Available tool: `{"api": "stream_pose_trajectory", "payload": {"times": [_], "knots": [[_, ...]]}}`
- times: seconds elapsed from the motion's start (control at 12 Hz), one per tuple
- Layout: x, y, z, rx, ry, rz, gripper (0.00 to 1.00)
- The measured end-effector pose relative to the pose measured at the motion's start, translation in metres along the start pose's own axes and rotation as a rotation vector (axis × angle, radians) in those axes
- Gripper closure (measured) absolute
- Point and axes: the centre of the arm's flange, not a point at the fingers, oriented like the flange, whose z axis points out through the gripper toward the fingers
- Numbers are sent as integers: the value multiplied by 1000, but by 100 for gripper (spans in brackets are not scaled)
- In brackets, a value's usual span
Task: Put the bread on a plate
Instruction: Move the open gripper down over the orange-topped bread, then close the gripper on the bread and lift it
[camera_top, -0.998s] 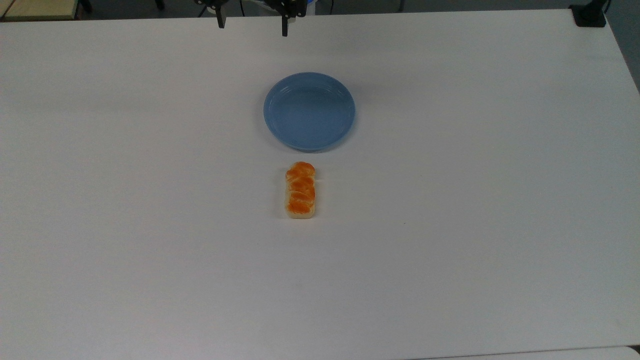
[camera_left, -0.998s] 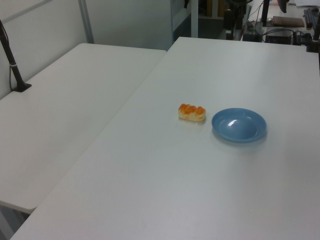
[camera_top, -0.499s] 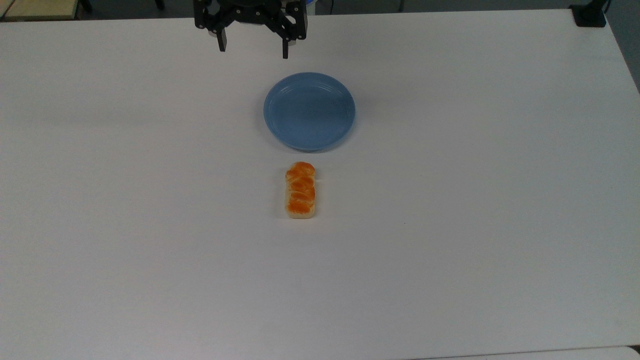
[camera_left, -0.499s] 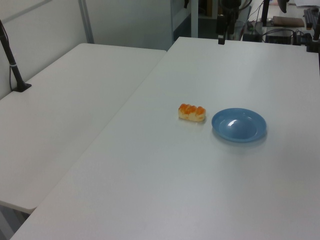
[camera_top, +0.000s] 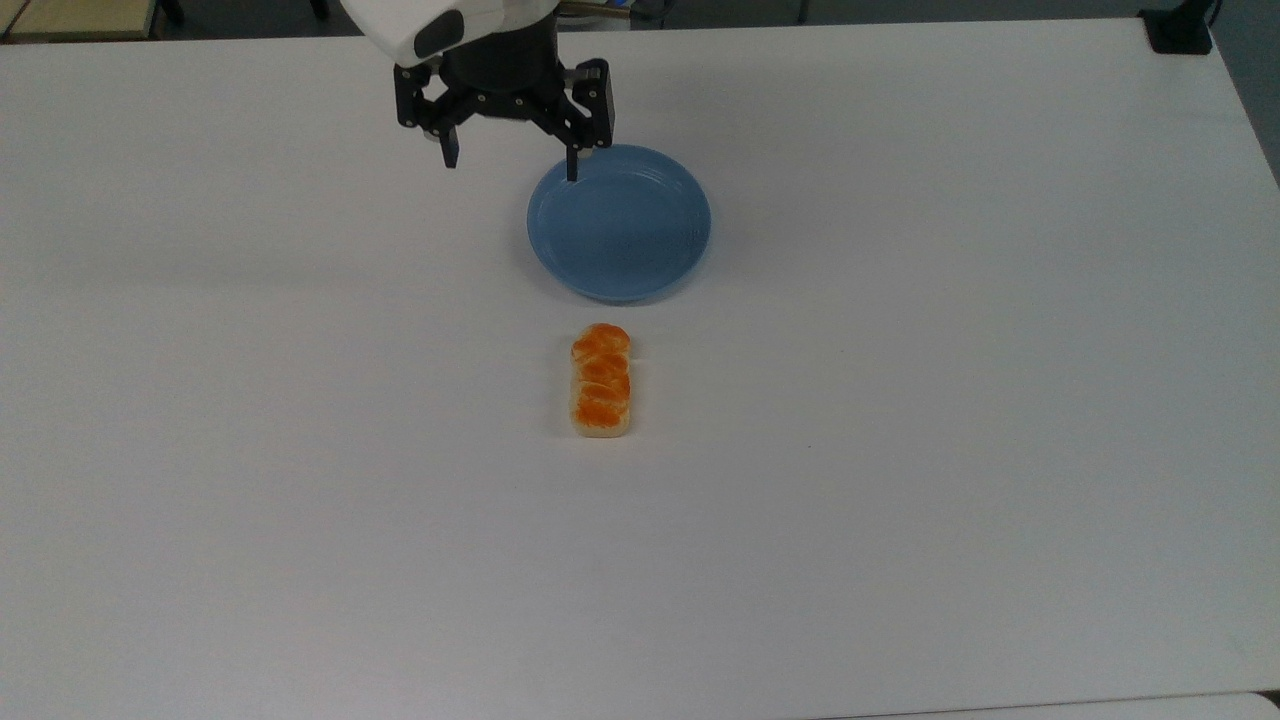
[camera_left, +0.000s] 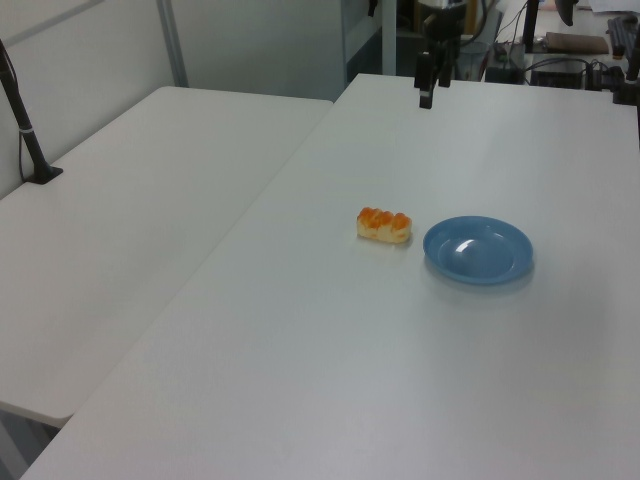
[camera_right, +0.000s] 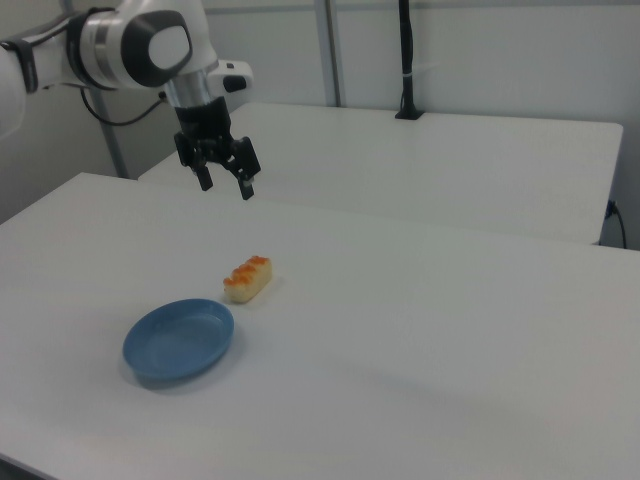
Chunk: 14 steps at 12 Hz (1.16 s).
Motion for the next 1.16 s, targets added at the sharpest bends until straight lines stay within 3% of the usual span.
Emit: {"api": "stream_pose_trajectory", "payload": {"times": [0.5, 0.83, 1.16], "knots": [[43, -45, 122, 13, -6, -60, 0], [55, -53, 189, 19, -29, -46, 0], [60, -67, 233, 30, -22, -40, 12]]}}
